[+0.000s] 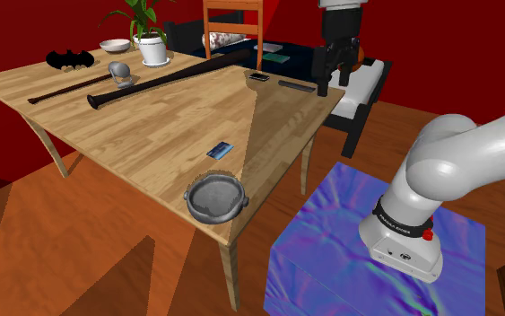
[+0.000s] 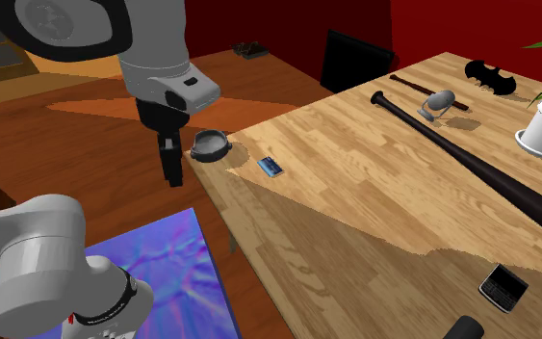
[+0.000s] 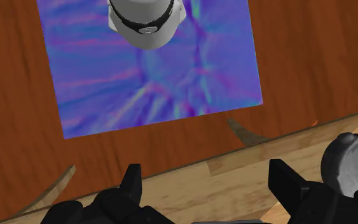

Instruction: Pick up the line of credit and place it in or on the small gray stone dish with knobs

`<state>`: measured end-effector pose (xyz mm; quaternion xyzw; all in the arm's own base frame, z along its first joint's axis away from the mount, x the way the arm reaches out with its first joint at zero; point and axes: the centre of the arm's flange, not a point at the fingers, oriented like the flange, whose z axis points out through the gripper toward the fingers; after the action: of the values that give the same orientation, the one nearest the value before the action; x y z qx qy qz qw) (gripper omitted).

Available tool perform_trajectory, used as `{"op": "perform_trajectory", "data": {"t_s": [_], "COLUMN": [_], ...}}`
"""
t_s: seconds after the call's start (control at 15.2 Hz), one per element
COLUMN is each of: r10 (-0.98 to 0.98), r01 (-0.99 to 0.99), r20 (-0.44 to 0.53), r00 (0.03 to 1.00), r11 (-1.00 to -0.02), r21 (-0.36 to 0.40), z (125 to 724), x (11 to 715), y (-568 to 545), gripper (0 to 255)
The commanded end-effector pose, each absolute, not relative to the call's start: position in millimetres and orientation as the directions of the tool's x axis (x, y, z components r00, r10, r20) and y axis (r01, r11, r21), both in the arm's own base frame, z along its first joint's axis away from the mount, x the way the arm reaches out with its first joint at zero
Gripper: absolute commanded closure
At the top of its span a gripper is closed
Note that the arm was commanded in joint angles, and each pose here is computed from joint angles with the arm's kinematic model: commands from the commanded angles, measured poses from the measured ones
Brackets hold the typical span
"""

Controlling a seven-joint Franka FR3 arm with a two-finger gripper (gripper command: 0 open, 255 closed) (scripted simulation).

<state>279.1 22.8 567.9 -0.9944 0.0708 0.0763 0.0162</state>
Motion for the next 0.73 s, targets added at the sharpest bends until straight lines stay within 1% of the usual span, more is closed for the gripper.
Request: {"op": "perform_trajectory", "data": {"t_s": [0.0,0.33,0.66], "r10": [-0.138,-0.341,-0.52], "r01": [-0.143,-0.362,-0.564], "r20": [-0.154,-0.224,-0.299], "r00": [0.978,0.913,0.8], "r11": [-0.989,-0.93,-0.822], "r21": [-0.021,-0.06,-0.081], "z": [567.9,534.1,499.0], "x": [279.1,322.3,369.3], "y": [22.8,52.8,74.5], "gripper": [0,0,0]}}
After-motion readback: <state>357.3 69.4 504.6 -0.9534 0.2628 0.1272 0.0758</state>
